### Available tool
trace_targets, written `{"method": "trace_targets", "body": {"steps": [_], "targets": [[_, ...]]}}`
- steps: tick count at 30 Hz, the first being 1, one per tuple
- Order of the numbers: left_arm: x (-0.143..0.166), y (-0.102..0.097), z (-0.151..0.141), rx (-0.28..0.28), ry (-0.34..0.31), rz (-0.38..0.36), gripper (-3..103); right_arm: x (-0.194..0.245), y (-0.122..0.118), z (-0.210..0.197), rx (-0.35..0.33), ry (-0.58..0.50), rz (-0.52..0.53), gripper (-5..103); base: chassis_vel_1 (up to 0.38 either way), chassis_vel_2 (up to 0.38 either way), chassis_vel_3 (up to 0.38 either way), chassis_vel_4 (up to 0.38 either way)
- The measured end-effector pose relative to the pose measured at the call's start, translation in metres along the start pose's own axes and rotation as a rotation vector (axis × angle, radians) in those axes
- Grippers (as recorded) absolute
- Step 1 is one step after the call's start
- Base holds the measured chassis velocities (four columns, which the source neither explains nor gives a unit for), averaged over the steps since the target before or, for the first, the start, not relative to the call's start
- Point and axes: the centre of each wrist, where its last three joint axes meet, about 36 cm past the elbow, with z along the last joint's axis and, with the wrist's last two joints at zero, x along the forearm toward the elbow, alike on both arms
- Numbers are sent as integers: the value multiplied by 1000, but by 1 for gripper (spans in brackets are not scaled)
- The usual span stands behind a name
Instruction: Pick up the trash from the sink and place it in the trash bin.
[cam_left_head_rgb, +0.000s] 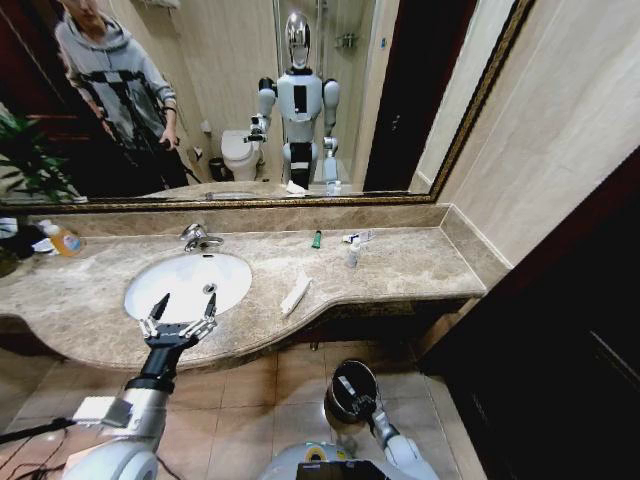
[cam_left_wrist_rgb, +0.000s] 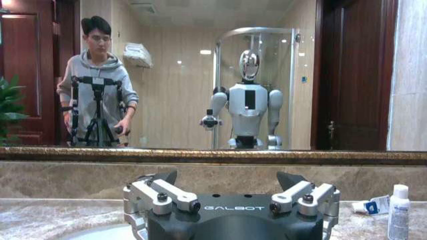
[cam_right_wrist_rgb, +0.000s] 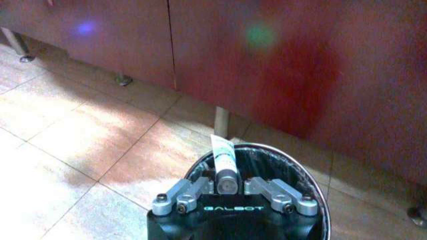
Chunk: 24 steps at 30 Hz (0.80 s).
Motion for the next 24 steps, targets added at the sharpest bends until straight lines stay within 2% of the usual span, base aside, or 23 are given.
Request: {"method": "trace_targets", "body": {"steps": [3, 5, 7, 8, 12, 13, 14, 17, 19, 20, 22, 24], "targets": [[0, 0, 0, 0, 0, 0, 100, 0, -4, 0, 6, -2, 2, 33, 0, 0, 0, 0], [0, 0, 0, 0, 0, 0, 100, 1, -4, 1, 6, -2, 4, 33, 0, 0, 0, 0], [0, 0, 0, 0, 0, 0, 100, 2, -6, 2, 3, -1, 8, 43, 0, 0, 0, 0], [0, 0, 0, 0, 0, 0, 100, 2, -6, 2, 3, -1, 8, 43, 0, 0, 0, 0], [0, 0, 0, 0, 0, 0, 100, 6, -8, 5, 1, 0, 14, 65, 0, 0, 0, 0], [0, 0, 0, 0, 0, 0, 100, 6, -8, 5, 1, 0, 14, 65, 0, 0, 0, 0], [0, 0, 0, 0, 0, 0, 100, 7, -8, 5, 0, 0, 15, 71, 0, 0, 0, 0], [0, 0, 0, 0, 0, 0, 100, 9, -8, 6, -1, -1, 17, 76, 0, 0, 0, 0], [0, 0, 0, 0, 0, 0, 100, 13, -7, 8, -6, -2, 22, 86, 0, 0, 0, 0], [0, 0, 0, 0, 0, 0, 100, 13, -7, 8, -6, -2, 22, 86, 0, 0, 0, 0], [0, 0, 0, 0, 0, 0, 100, 24, -8, 10, -9, 32, 58, 96, 0, 0, 0, 0], [0, 0, 0, 0, 0, 0, 100, 29, -10, 10, -23, 46, 81, 99, 0, 0, 0, 0]]}}
